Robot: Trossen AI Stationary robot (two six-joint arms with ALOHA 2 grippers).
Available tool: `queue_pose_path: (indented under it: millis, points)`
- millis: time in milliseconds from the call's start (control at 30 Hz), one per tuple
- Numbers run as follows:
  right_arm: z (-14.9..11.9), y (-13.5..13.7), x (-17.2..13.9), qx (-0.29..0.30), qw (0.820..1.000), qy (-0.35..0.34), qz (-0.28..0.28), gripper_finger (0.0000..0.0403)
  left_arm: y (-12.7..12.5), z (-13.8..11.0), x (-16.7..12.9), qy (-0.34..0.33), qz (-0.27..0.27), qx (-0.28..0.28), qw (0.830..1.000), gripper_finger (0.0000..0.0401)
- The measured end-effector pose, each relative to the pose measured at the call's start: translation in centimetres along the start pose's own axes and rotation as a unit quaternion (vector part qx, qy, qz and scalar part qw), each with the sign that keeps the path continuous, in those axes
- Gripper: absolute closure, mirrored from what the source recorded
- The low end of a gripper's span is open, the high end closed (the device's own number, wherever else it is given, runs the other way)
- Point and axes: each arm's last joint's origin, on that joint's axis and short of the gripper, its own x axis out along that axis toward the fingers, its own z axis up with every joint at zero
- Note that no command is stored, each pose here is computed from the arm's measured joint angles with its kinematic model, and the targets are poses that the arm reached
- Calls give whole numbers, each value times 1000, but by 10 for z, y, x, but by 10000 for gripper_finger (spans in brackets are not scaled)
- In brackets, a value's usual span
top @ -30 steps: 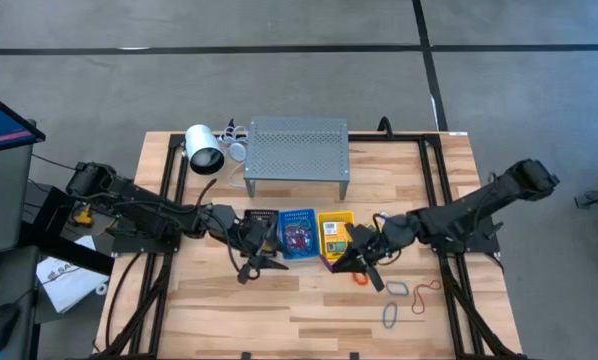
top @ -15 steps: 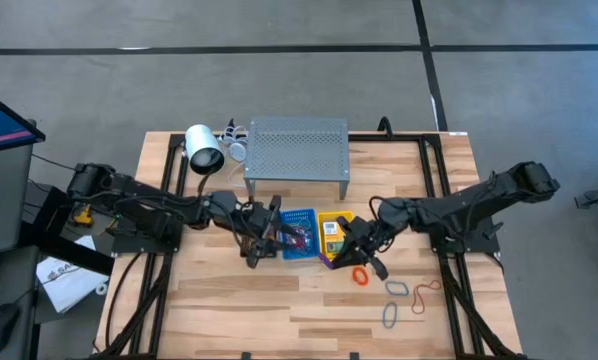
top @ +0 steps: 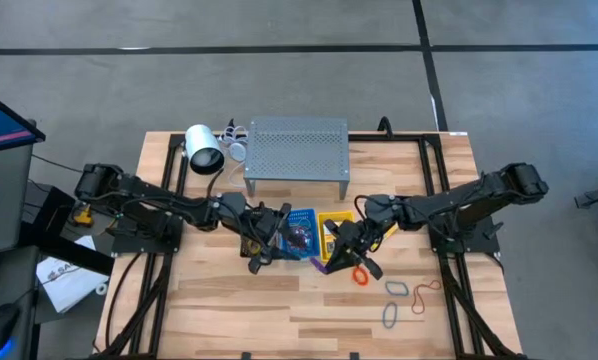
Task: Pick & Place Office Desk Supplies
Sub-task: Put the violet spring keychain into the black basket
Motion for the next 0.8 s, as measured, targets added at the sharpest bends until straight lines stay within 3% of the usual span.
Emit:
queue_pose_path:
  millis: [800]
  points:
    - [8,-11,1,-22,999,-37,18,395,-1,1,0,-6,14,-4,1000,251]
